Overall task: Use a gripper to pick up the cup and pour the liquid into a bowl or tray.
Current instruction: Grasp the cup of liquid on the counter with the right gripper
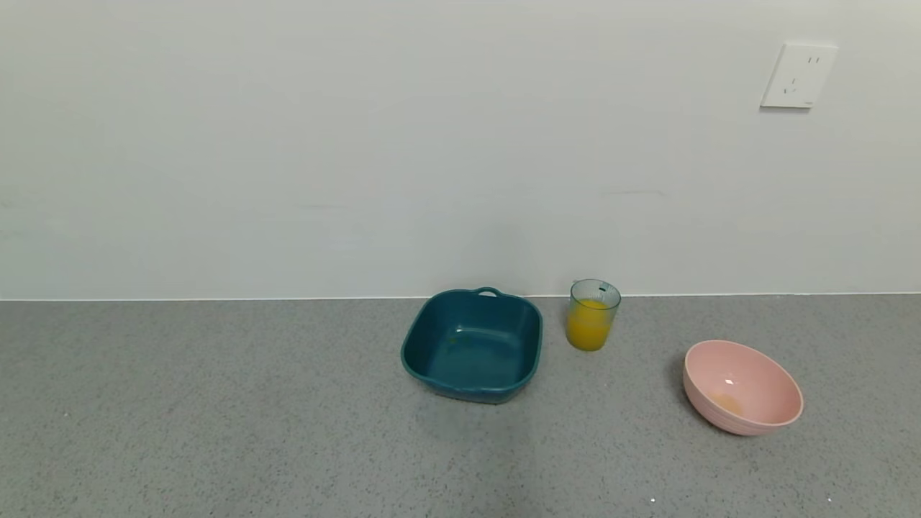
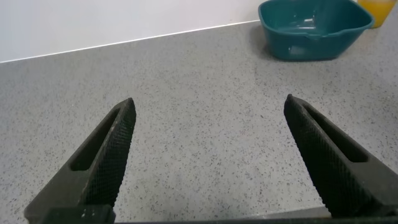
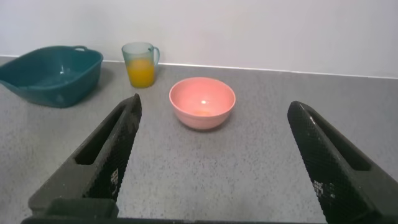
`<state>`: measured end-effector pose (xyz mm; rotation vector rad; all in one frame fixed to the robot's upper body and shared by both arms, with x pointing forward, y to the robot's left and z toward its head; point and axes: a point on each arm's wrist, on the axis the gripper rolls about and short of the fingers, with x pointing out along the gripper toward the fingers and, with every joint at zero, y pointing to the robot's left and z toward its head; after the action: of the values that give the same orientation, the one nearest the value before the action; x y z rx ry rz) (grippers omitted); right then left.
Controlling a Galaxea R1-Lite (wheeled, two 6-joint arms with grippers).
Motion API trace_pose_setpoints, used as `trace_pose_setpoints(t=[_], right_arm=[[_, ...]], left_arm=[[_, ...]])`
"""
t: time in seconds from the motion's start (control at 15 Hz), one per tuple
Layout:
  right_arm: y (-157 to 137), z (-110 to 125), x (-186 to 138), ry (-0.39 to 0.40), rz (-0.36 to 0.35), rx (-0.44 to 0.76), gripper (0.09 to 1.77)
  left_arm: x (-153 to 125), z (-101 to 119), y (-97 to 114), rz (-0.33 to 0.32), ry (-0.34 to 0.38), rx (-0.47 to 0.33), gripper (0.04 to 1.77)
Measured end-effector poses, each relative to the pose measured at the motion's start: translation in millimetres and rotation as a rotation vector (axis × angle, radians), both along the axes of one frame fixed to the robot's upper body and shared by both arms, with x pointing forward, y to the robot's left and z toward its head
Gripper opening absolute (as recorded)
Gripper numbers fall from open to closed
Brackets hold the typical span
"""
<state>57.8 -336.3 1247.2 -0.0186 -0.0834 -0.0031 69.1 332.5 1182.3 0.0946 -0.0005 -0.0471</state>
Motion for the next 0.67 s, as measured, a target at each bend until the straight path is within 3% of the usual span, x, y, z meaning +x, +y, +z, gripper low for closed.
trace_pose_setpoints(t=[0.27,0.67], right_arm=[[-0.1,47.9,17.8,0.046,-0.006,0.000,1.71],[-0.4,99.0,85.5,0.203,-0.001,-0.003,1.71]], left_arm=[[0.0,0.0,0.0,0.000,0.000,0.000,1.72],[0.0,0.0,0.0,0.000,0.000,0.000,1.72]])
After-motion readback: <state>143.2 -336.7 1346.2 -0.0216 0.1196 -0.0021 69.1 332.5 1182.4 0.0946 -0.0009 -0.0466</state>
